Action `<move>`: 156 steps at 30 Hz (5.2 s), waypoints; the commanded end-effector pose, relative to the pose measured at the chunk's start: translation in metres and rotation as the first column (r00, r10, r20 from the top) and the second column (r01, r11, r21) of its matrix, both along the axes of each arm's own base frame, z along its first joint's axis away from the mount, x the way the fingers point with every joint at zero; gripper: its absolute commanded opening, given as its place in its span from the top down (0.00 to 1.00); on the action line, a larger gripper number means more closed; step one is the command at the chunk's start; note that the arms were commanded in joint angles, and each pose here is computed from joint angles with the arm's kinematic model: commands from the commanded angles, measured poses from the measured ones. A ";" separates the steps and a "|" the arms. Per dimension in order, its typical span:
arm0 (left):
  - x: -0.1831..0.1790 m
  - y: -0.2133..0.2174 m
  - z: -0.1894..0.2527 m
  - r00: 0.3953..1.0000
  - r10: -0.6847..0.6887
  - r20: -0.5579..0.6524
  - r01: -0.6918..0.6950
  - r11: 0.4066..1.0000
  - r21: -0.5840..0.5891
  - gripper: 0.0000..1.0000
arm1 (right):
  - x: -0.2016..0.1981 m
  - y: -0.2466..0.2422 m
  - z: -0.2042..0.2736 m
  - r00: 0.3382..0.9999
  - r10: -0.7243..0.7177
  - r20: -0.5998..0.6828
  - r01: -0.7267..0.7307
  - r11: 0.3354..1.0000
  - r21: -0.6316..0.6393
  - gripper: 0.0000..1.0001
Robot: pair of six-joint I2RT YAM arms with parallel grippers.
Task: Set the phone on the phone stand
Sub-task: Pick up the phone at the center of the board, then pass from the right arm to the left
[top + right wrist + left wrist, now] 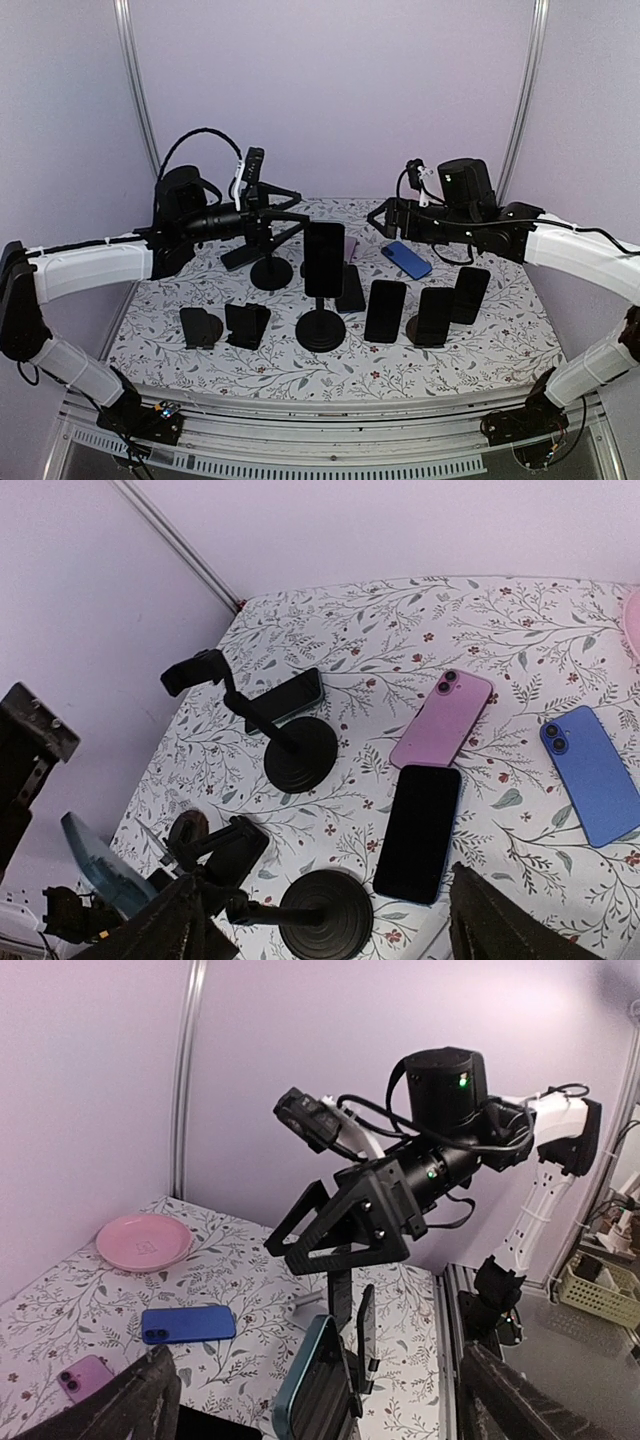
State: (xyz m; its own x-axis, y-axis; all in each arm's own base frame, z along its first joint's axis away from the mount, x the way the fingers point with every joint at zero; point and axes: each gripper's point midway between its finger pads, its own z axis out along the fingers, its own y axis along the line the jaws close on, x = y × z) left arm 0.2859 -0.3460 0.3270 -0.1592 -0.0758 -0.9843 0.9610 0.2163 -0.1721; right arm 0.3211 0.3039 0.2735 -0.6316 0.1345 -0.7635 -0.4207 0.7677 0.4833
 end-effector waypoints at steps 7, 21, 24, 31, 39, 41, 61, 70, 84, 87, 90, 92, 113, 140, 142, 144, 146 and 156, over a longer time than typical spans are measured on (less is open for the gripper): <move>-0.011 0.065 0.021 0.956 0.282 -0.077 -0.285 0.958 -0.030 0.03 | 0.067 -0.001 -0.040 0.997 0.018 -0.080 -0.030 0.987 -0.158 0.02; -0.051 0.133 0.016 0.877 0.471 -0.096 -0.470 0.882 0.032 0.03 | 0.109 0.014 -0.139 0.975 -0.026 -0.221 -0.061 0.925 -0.375 0.01; -0.053 0.139 0.014 0.863 0.494 -0.104 -0.492 0.870 0.041 0.03 | 0.114 0.019 -0.157 0.970 -0.033 -0.243 -0.069 0.914 -0.399 0.01; -0.056 0.145 0.010 0.854 0.508 -0.110 -0.506 0.861 0.047 0.03 | 0.119 0.035 -0.190 0.961 -0.039 -0.273 -0.091 0.890 -0.447 0.01; -0.057 0.147 0.008 0.851 0.515 -0.106 -0.512 0.857 0.054 0.03 | 0.118 0.049 -0.218 0.955 -0.046 -0.292 -0.111 0.860 -0.497 0.01; -0.057 0.147 0.008 0.850 0.515 -0.108 -0.512 0.857 0.054 0.03 | 0.117 0.052 -0.224 0.953 -0.044 -0.299 -0.117 0.859 -0.498 0.01; -0.052 0.146 0.001 0.848 0.517 -0.115 -0.513 0.856 0.067 0.03 | 0.108 0.060 -0.270 0.952 -0.057 -0.301 -0.148 0.775 -0.615 0.01; -0.051 0.146 0.001 0.848 0.517 -0.116 -0.512 0.856 0.068 0.03 | 0.110 0.044 -0.282 0.956 -0.103 -0.276 -0.122 0.714 -0.690 0.01; -0.048 0.146 -0.003 0.846 0.518 -0.127 -0.512 0.856 0.076 0.03 | 0.109 0.034 -0.283 0.949 -0.123 -0.290 -0.117 0.718 -0.686 0.28; -0.049 0.145 -0.003 0.848 0.513 -0.135 -0.508 0.859 0.073 0.03 | 0.109 0.036 -0.280 0.948 -0.122 -0.293 -0.110 0.740 -0.663 0.30; -0.049 0.145 -0.002 0.848 0.510 -0.142 -0.506 0.860 0.068 0.03 | 0.113 0.037 -0.274 0.949 -0.123 -0.291 -0.097 0.763 -0.639 0.31; -0.049 0.146 -0.001 0.847 0.511 -0.145 -0.508 0.859 0.065 0.03 | 0.117 0.037 -0.268 0.951 -0.123 -0.283 -0.086 0.776 -0.624 0.31; -0.045 0.130 -0.003 0.862 0.445 -0.241 -0.453 0.891 0.023 0.03 | 0.152 0.044 -0.186 0.977 -0.075 -0.197 -0.020 0.897 -0.441 0.35; -0.030 0.103 0.032 0.878 0.427 -0.214 -0.442 0.897 -0.021 0.06 | 0.165 0.019 -0.074 0.987 -0.161 0.001 0.151 0.926 -0.347 0.36; -0.027 0.101 0.035 0.878 0.432 -0.204 -0.445 0.895 -0.019 0.08 | 0.165 0.016 -0.062 0.985 -0.169 0.022 0.167 0.926 -0.339 0.36; -0.023 0.099 0.039 0.877 0.441 -0.190 -0.452 0.892 -0.018 0.10 | 0.164 0.014 -0.048 0.984 -0.173 0.047 0.179 0.929 -0.324 0.36; -0.017 0.097 0.044 0.875 0.452 -0.174 -0.461 0.887 -0.014 0.11 | 0.164 0.012 -0.032 0.982 -0.176 0.073 0.190 0.933 -0.307 0.36; 0.033 0.078 0.076 0.840 0.539 -0.066 -0.537 0.843 0.043 0.21 | 0.156 0.005 0.061 0.952 -0.204 0.228 0.245 0.954 -0.171 0.37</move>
